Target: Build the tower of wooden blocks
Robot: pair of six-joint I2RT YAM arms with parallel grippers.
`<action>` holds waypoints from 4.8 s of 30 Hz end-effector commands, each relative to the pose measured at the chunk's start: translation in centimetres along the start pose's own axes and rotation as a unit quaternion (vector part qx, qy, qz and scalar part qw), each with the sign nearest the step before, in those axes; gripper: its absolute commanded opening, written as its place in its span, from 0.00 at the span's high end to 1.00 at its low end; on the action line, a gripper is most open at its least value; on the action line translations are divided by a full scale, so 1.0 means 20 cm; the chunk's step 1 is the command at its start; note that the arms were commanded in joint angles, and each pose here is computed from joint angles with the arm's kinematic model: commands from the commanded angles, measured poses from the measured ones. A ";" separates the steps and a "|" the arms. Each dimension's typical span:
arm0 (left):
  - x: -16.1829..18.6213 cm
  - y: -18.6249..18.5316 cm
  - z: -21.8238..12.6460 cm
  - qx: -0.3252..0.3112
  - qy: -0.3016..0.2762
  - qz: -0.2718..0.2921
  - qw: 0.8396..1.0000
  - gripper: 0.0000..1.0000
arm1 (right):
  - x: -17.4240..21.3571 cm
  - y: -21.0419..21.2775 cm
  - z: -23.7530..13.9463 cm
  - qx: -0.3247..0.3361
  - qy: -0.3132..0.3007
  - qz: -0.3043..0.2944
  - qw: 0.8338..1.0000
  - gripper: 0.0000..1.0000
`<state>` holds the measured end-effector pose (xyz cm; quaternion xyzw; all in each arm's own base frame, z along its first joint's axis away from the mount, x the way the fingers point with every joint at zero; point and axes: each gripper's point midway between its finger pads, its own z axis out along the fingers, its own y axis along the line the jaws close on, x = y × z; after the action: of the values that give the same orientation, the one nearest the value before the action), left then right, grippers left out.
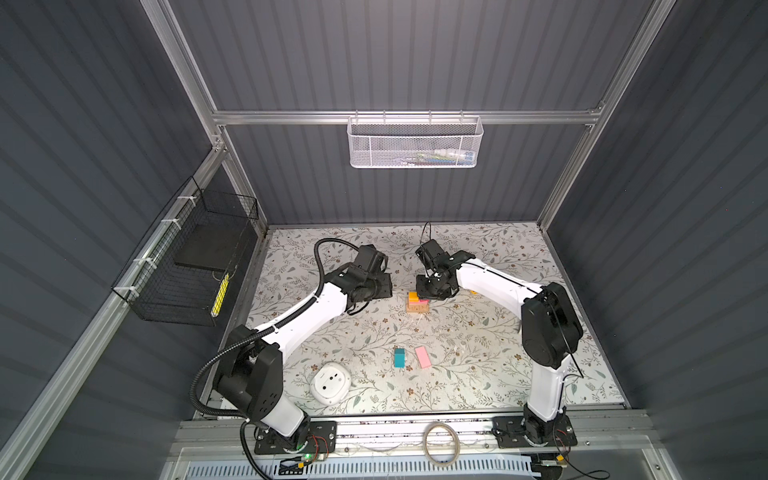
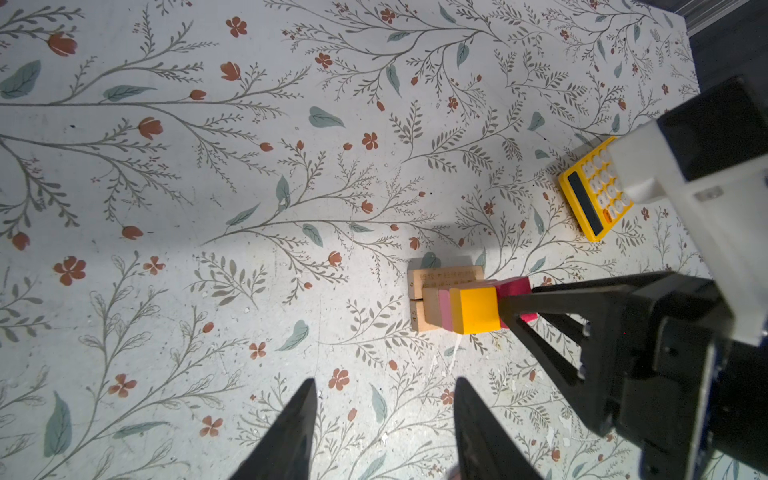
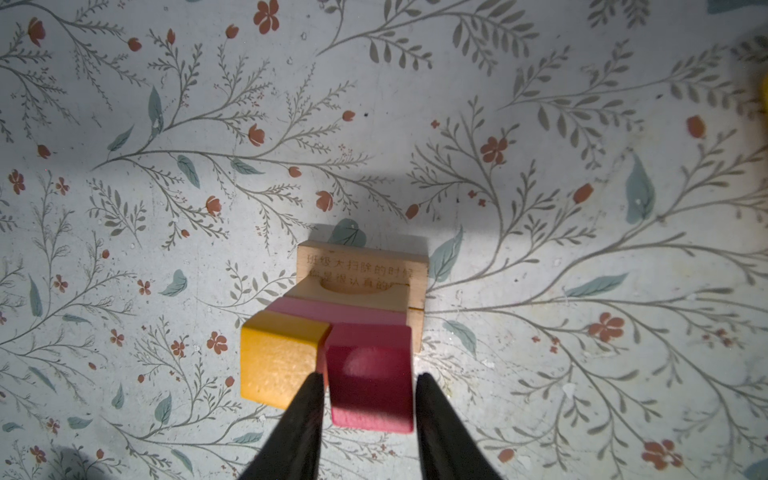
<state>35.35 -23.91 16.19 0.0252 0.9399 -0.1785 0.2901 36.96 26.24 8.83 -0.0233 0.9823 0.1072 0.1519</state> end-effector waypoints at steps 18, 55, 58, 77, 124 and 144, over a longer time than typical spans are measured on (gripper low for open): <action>-0.03 -0.01 0.00 0.003 0.001 0.008 1.000 0.47 | -0.06 -0.01 -0.11 -0.001 -0.025 0.007 1.000 0.59; 0.09 -0.18 0.26 0.085 0.085 -0.025 0.992 0.51 | -0.05 -0.09 -0.21 -0.118 -0.074 0.020 0.990 0.50; 0.09 -0.18 0.28 0.083 0.088 -0.028 0.992 0.52 | -0.06 -0.09 -0.21 -0.129 -0.076 0.021 0.989 0.49; 0.13 -0.28 0.36 0.081 0.106 -0.015 0.991 0.57 | -0.06 -0.05 -0.14 -0.170 -0.065 0.036 0.983 0.50; 0.14 -0.36 0.40 0.095 0.112 -0.013 0.989 0.64 | -0.04 -0.06 -0.01 -0.168 -0.035 0.051 0.984 0.60; 0.14 -0.37 0.41 0.098 0.115 -0.013 0.988 0.67 | -0.02 -0.02 -0.02 -0.190 -0.024 0.053 0.980 0.65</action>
<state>36.27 -33.09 10.72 0.0600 0.9456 -0.2639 0.1803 36.74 25.58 9.06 0.0001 0.9421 0.2938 0.1617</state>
